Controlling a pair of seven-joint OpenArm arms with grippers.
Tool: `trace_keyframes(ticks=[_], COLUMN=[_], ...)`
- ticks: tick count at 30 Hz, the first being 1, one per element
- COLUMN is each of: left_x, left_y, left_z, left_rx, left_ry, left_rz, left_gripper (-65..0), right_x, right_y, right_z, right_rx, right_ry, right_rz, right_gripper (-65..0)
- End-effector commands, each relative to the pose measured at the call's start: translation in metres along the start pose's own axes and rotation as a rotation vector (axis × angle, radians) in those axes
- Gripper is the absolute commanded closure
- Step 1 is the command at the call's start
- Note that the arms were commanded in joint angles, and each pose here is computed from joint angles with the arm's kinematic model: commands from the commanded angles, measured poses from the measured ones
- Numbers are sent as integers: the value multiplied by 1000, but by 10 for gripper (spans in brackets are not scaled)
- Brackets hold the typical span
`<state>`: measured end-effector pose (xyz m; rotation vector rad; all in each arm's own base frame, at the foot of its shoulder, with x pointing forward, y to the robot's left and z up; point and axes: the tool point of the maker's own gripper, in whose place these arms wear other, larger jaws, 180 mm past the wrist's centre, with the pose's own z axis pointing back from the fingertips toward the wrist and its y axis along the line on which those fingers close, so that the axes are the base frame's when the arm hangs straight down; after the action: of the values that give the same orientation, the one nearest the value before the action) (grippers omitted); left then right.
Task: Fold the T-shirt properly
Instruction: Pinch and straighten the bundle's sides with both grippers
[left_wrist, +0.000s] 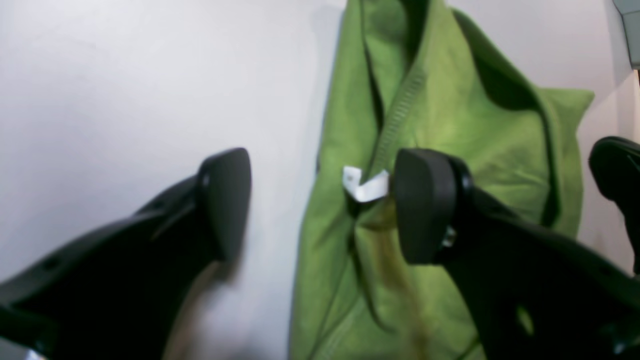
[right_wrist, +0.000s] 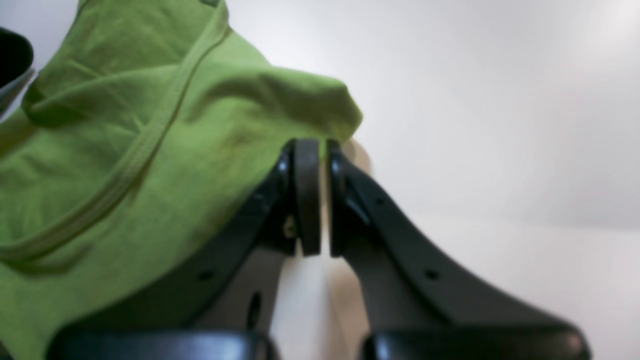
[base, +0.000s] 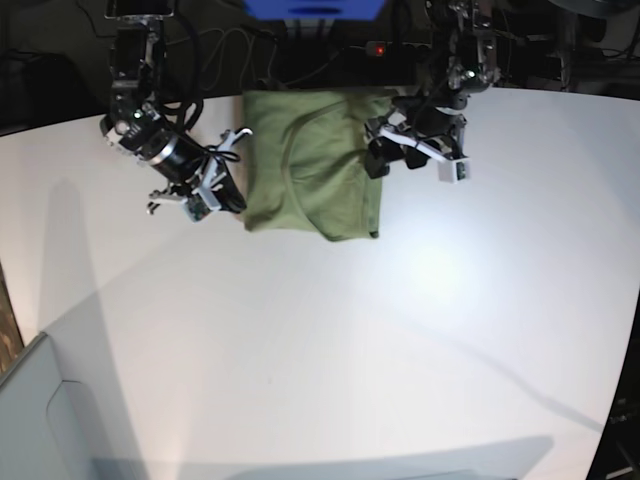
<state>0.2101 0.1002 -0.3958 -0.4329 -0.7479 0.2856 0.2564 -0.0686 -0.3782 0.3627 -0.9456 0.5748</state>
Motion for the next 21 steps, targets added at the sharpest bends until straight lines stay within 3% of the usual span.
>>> trace_keyframes(ticks=[1,9,18,21], left_x=[10,7,-16,-22], left_y=[-7,-31,-12,-9], left_z=[1,-7,-23,-25], left_rx=[-24,-88,-49,-45], left_ry=[-36,-20,53,68], left_rz=[-5,-38,-5,0], left_gripper=[-430,-430,-427,-367], right_x=[12,8,1,-1], right_y=[2,5,7,8], right_z=[3,4,7,7], right_rx=[11,15,17,18], right_ry=[-50,-41,-26,-22], right_rz=[8,0,-5,-6], right_gripper=[0,0,0,0])
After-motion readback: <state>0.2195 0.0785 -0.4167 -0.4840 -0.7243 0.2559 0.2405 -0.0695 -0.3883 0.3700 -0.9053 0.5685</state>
